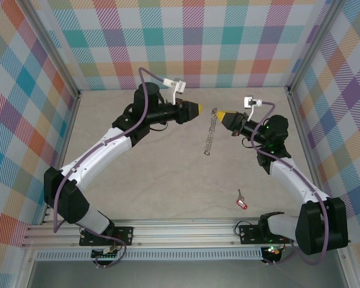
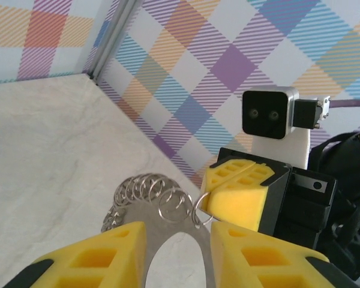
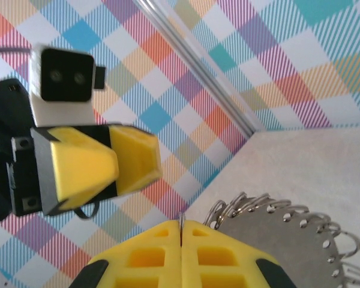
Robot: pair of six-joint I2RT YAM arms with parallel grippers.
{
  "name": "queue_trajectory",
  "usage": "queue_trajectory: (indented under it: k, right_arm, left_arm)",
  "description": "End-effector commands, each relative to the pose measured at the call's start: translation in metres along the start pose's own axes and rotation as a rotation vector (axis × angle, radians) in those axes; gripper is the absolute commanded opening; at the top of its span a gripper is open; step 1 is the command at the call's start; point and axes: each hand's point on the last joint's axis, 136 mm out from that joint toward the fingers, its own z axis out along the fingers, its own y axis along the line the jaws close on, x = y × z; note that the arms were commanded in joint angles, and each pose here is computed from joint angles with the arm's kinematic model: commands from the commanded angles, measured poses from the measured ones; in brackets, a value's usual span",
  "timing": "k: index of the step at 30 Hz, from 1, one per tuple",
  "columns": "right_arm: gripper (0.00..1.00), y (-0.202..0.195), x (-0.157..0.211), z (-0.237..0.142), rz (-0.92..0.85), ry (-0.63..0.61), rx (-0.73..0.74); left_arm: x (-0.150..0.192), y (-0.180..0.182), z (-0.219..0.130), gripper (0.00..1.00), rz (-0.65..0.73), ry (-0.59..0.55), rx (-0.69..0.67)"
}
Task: Put the keys on the keyring
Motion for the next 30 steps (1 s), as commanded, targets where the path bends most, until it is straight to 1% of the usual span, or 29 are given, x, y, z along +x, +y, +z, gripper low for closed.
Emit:
queue_trajectory:
  k: [1,5,13,17,25,30]
  right_arm:
    - [0.00,0.033,-0.041,0.002,-0.101,-0.148,-0.068]
    - [0.00,0.049,-0.058,0.006,-0.144,-0.200,-0.093]
    - [0.00,0.075,-0.080,0.014,-0.206,-0.254,-0.154]
    - [0.00,0.080,-0.086,0.018,-0.215,-0.263,-0.172]
    - [0.00,0.081,-0.089,0.020,-0.215,-0.271,-0.180]
    - [0.00,0.081,-0.088,0.021,-0.207,-0.272,-0.192]
  left_arm:
    - [-0.021,-0.018,0.000,0.33,-0.052,-0.077,0.097]
    - [-0.031,-0.026,0.003,0.33,-0.082,-0.118,0.163]
    - [-0.043,-0.035,0.013,0.32,-0.108,-0.134,0.240]
    - [-0.048,-0.039,0.011,0.32,-0.109,-0.171,0.275]
    - [-0.064,-0.051,-0.002,0.32,-0.090,-0.273,0.324]
    - [-0.066,-0.058,-0.001,0.32,-0.100,-0.274,0.366]
